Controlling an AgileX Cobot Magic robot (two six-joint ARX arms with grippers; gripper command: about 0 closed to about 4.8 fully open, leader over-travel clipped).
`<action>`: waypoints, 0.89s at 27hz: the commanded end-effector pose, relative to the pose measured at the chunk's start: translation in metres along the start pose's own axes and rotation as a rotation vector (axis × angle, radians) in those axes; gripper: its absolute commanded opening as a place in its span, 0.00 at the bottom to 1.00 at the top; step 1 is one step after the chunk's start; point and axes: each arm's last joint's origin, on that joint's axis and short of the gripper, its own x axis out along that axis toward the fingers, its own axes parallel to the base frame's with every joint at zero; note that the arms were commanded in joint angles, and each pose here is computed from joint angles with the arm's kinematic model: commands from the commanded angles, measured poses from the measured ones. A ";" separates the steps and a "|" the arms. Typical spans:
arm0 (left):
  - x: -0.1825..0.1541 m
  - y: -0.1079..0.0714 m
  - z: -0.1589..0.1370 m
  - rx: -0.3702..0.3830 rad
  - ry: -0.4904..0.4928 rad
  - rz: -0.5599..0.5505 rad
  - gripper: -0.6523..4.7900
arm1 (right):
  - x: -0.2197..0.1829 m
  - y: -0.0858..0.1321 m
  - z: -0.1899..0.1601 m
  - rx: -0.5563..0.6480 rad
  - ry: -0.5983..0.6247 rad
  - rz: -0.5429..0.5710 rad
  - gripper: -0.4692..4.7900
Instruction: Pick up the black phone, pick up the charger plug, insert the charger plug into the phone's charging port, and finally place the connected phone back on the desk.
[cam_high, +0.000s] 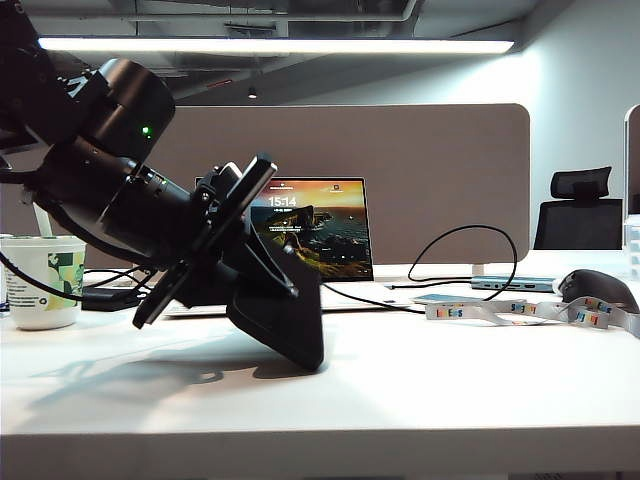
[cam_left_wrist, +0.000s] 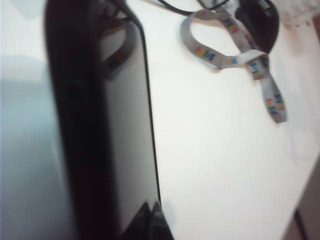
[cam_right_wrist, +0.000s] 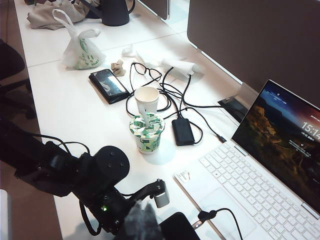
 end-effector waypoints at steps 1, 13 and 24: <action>0.001 0.005 -0.003 -0.008 0.004 0.072 0.36 | -0.003 0.002 0.003 0.002 -0.015 0.001 0.08; -0.015 -0.016 0.015 0.033 0.006 0.093 0.81 | -0.006 0.004 0.004 -0.003 -0.020 -0.008 0.08; -0.089 -0.068 0.034 0.263 -0.123 0.343 0.13 | -0.022 0.005 0.005 0.028 0.015 -0.324 0.08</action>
